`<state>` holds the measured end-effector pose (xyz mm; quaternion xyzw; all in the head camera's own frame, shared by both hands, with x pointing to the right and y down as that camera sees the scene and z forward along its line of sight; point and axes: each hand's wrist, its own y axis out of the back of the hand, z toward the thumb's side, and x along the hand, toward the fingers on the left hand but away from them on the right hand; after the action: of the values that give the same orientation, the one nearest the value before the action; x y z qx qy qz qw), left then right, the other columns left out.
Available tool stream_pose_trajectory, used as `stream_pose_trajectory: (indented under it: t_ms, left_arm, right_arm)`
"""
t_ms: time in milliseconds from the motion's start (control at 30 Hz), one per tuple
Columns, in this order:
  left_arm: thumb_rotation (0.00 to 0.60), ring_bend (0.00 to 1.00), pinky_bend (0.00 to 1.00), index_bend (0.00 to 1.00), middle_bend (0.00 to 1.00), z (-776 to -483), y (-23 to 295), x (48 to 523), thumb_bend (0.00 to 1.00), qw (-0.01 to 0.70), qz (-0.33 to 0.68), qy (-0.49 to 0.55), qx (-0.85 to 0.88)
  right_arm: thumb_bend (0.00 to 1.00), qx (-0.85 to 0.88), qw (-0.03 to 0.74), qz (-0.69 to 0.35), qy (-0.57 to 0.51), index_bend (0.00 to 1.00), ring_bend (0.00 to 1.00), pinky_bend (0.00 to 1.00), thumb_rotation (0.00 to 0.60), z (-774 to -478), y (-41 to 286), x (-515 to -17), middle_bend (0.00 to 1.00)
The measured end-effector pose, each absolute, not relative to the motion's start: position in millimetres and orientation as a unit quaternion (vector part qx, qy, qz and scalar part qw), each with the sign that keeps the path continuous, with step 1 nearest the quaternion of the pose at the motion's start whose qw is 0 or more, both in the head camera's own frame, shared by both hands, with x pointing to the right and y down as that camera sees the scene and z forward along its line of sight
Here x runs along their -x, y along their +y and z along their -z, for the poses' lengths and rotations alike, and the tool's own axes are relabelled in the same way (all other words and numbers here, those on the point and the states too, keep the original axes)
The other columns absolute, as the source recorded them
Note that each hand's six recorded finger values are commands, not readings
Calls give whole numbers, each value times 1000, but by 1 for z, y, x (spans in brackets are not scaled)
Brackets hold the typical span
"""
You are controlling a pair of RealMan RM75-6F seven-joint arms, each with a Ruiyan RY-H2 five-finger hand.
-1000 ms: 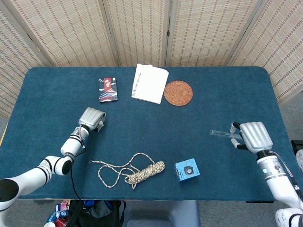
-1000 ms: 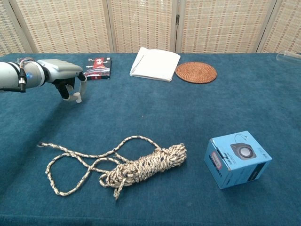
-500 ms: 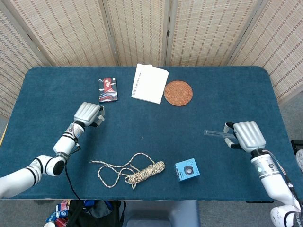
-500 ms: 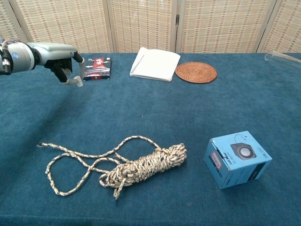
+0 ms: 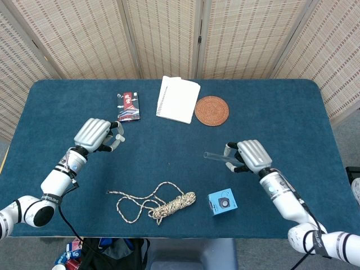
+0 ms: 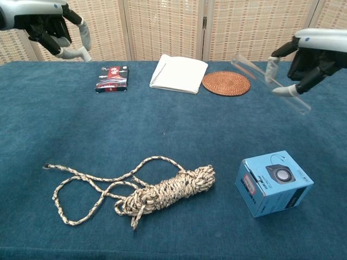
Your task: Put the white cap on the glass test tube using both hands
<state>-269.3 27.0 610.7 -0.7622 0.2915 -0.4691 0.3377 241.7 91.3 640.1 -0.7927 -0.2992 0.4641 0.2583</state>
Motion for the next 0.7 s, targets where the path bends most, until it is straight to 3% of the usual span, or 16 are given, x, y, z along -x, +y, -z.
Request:
stream_pose_trajectory:
  t_ms: [367,700]
  left_arm:
    - [600,908,889,577,957,-564,26,234,451,333,402,322,790]
    - [600,908,889,583,957,-548,35,206,448,377,372,315,788]
  right_arm:
    - [677,839,181,-388,-335,888,1000,1000,600,-671,83,-172,1000]
    - [676,860,123,-330,-369,891,1000,1000,600,-681,81,-131,1000]
